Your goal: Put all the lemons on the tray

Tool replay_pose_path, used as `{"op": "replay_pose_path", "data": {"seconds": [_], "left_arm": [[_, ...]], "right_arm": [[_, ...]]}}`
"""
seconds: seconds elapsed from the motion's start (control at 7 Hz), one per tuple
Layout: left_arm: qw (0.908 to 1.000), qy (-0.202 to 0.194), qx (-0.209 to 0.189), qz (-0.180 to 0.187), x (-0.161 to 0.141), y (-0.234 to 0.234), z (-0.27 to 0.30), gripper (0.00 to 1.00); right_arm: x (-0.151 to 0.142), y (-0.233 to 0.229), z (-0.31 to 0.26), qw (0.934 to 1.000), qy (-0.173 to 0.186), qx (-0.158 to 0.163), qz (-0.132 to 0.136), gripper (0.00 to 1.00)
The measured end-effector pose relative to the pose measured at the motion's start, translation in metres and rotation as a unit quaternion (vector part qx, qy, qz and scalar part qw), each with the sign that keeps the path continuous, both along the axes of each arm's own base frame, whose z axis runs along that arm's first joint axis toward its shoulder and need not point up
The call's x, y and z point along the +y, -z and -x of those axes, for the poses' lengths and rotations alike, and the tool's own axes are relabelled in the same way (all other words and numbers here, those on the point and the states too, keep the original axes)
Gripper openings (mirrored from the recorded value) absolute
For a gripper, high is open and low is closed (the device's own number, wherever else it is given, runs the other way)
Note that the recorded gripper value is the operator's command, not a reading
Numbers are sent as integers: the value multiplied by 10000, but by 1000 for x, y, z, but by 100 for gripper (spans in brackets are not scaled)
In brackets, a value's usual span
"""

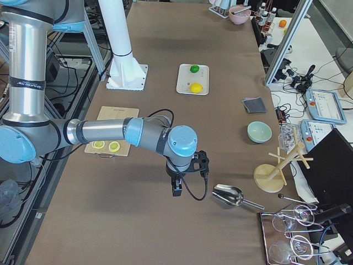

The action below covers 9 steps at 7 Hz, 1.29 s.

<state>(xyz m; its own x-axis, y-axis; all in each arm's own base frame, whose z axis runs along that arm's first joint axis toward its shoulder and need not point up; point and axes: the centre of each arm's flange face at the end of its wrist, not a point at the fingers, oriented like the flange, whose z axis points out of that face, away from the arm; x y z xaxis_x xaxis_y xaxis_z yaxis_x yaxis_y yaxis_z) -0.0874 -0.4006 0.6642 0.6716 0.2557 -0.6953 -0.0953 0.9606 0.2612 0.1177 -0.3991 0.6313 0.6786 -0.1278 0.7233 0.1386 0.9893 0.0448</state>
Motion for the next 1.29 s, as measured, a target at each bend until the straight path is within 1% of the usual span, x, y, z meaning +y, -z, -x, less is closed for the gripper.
{"op": "replay_pose_path", "data": {"seconds": [0.14,0.43,0.57,1.29], "left_arm": [[10000,13,-5,-28,1,0,1,99],[10000,29,-11,-46,1,0,2,99],[10000,31,-10,-48,1,0,3,99],[10000,36,-7,-12,6,-3,2,99]], "right_arm": [[7,-5,2,9999,-17,-70,-83,100],[19,-16,5,9992,-24,-87,-382,100],[21,-18,5,9989,-20,-89,-453,100],[31,-21,7,9988,-33,-166,-461,100]]}}
